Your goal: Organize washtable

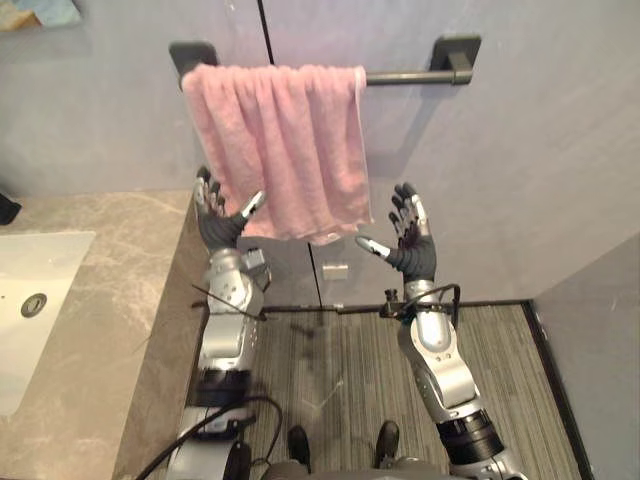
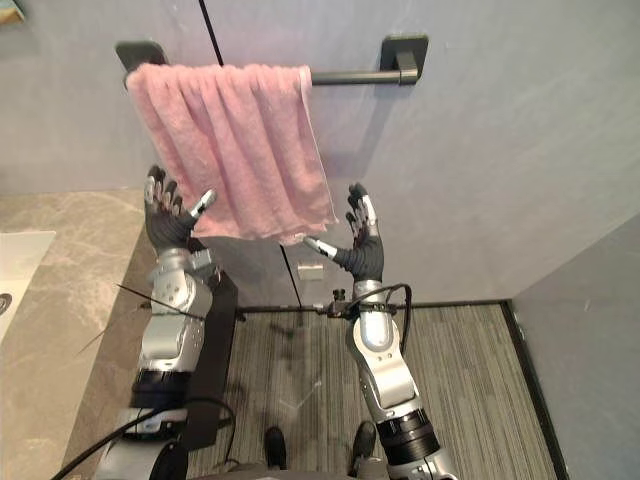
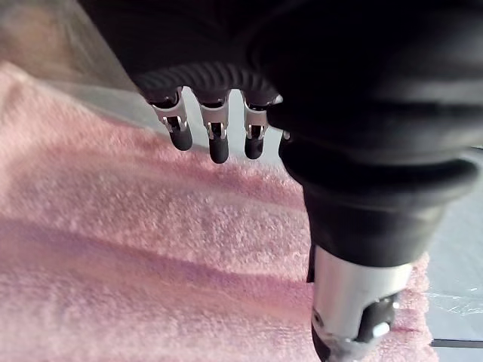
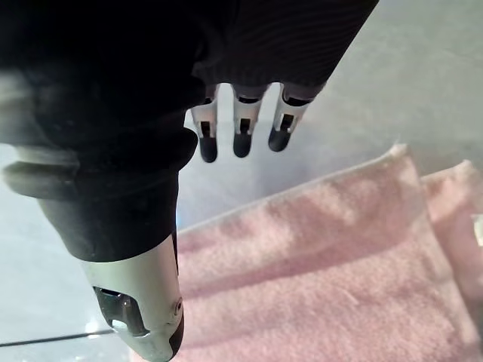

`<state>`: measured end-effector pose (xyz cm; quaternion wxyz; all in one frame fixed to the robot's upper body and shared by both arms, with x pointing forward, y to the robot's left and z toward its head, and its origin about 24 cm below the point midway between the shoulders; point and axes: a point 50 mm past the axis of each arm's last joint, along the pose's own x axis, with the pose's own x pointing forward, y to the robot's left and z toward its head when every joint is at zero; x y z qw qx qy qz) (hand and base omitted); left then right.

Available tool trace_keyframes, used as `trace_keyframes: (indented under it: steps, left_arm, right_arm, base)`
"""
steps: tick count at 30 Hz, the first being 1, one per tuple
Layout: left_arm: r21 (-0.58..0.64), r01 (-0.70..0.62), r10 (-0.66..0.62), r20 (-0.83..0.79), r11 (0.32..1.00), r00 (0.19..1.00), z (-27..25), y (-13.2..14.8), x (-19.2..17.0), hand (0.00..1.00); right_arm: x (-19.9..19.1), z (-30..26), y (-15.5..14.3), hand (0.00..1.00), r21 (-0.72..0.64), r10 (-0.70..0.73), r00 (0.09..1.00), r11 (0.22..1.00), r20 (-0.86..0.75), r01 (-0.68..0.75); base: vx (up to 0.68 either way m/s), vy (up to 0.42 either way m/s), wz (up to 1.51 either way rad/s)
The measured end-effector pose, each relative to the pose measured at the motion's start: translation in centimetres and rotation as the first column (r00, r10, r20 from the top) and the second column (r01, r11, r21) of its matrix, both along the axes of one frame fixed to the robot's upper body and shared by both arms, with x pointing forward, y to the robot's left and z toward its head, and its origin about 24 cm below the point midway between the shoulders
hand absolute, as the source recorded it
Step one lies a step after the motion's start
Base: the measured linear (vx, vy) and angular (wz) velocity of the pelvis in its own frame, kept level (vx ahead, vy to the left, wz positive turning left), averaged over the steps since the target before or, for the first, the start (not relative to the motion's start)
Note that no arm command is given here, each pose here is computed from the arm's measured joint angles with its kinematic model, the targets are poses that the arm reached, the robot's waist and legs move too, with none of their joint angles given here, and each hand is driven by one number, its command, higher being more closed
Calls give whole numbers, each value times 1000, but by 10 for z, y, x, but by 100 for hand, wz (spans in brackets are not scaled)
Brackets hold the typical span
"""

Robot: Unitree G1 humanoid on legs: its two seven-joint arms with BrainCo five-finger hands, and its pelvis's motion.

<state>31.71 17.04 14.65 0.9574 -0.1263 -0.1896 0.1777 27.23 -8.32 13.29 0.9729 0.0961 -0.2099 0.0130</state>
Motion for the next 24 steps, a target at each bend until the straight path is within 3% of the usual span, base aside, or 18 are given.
trace_keyframes:
  steps: [7,16,24]
  left_arm:
    - [-9,32,-30,201,999,979,68,-2,22,0]
    - [-46,-110,118,262,993,958,100,9,28,0]
    - [-69,-150,163,299,986,940,120,13,29,0]
  right_arm:
    - [14,46,8,0,62,-16,989,998,147,7]
    - [16,60,8,0,102,-12,981,995,193,-8]
    - [17,59,7,0,95,-17,981,995,193,-2]
  base:
    - [-21,-1,-1]
    - [0,0,0]
    - [-10,-2,1]
